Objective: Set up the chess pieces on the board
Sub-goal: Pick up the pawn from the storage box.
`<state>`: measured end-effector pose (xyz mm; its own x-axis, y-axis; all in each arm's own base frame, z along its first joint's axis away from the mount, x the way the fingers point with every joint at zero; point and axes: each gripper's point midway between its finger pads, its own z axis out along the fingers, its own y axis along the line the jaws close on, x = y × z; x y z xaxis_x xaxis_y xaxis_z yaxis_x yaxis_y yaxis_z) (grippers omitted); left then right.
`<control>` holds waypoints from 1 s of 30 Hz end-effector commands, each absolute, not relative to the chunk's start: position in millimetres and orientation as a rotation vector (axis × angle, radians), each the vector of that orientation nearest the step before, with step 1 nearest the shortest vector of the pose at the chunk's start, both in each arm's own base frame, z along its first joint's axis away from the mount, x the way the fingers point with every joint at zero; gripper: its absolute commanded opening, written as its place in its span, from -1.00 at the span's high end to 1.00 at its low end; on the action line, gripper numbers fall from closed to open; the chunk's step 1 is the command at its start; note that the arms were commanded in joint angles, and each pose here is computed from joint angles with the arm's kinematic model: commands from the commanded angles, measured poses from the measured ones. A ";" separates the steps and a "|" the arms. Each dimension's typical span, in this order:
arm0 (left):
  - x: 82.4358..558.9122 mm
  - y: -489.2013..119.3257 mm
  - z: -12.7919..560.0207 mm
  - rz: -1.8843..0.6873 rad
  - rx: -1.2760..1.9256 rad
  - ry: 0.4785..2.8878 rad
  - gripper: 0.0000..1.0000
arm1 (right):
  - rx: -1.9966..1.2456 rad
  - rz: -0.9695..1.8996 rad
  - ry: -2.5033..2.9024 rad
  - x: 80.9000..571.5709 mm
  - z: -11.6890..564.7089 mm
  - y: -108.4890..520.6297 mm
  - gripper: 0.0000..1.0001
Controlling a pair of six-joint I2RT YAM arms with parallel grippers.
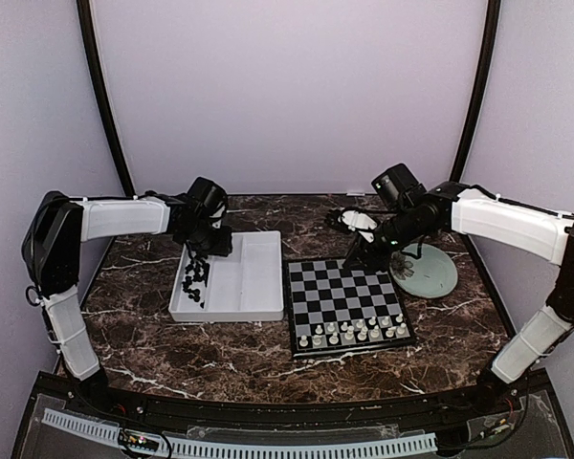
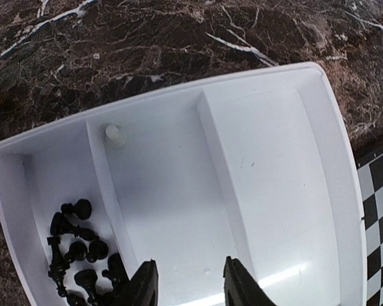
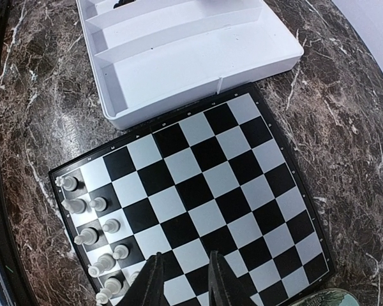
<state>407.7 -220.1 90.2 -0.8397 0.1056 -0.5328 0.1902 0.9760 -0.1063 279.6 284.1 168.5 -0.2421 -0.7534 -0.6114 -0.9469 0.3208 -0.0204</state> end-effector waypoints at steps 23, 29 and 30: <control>493.1 -200.5 78.7 0.010 -0.010 2.498 0.30 | -1.444 0.539 2.036 286.1 177.1 284.7 0.47; 494.0 -202.2 69.8 -0.013 -0.005 2.522 0.28 | -1.441 0.540 2.035 286.5 177.7 284.5 0.48; 494.1 -202.5 69.2 -0.014 -0.005 2.525 0.28 | -1.441 0.540 2.036 286.2 177.3 284.2 0.47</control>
